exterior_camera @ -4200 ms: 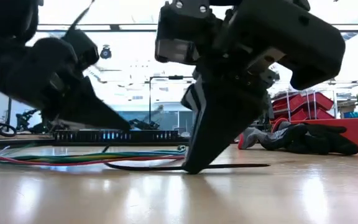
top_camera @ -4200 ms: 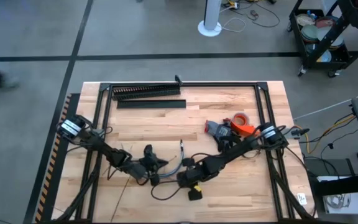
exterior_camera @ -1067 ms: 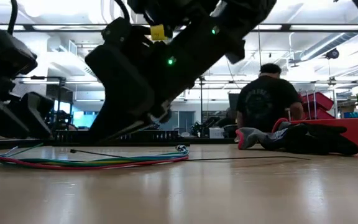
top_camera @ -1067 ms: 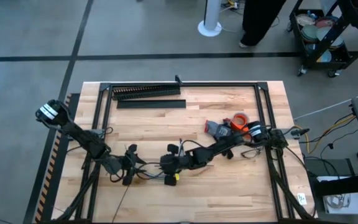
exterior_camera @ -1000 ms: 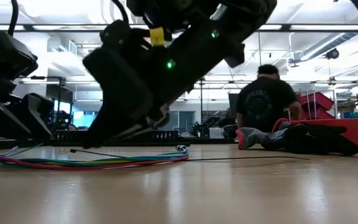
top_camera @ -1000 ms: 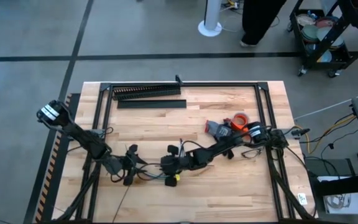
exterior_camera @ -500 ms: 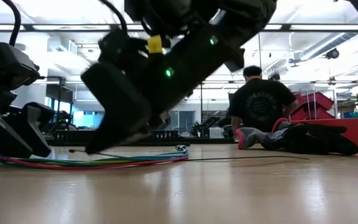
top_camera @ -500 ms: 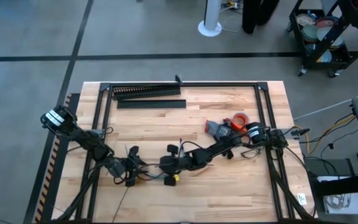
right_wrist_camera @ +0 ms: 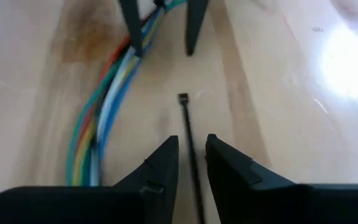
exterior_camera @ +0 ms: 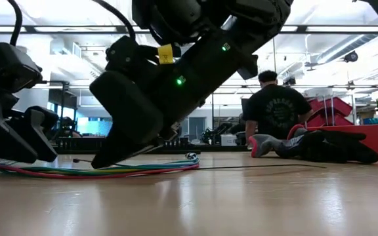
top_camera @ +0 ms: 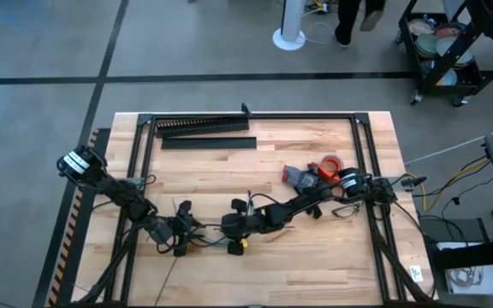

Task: Ziptie cables
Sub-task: Wrap the black zip tie on the cable

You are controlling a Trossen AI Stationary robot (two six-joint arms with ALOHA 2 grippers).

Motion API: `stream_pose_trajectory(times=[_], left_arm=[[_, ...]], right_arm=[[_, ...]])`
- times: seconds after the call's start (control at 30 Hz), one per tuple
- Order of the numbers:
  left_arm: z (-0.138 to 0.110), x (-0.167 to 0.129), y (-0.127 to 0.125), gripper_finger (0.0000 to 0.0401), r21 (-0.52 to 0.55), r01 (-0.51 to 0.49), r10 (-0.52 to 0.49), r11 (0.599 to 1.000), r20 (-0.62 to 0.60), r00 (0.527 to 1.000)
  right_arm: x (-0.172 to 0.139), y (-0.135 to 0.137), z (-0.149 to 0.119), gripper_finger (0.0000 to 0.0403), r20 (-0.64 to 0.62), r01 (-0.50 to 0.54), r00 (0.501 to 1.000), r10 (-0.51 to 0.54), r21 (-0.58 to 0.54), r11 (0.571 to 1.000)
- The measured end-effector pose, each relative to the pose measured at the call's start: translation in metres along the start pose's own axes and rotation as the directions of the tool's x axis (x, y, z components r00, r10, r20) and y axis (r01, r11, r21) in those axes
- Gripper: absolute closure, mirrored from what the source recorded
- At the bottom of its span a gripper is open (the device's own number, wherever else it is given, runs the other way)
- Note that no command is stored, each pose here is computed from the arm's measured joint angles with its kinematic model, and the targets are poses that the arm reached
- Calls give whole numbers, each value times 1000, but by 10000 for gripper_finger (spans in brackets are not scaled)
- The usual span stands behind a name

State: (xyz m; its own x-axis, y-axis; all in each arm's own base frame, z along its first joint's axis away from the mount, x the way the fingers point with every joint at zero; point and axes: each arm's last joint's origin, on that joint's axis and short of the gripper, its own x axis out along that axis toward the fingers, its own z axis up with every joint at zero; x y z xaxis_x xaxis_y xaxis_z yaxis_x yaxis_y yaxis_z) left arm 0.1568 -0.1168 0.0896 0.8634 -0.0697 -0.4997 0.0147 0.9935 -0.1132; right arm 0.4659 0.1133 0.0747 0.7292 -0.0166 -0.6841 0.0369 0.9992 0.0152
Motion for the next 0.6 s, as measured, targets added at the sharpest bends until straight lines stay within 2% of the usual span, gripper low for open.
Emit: stream_pose_trajectory(times=[0.37, 0.6], left_arm=[[2, 0, 0, 280, -14, -18, 19, 1000, 26, 999], [3, 0, 2, 264, -22, -59, 60, 998, 53, 997]], right_arm=[[8, 0, -8, 396, -19, -12, 1000, 13, 22, 1000], [7, 0, -2, 401, 32, 4, 999, -5, 22, 1000]])
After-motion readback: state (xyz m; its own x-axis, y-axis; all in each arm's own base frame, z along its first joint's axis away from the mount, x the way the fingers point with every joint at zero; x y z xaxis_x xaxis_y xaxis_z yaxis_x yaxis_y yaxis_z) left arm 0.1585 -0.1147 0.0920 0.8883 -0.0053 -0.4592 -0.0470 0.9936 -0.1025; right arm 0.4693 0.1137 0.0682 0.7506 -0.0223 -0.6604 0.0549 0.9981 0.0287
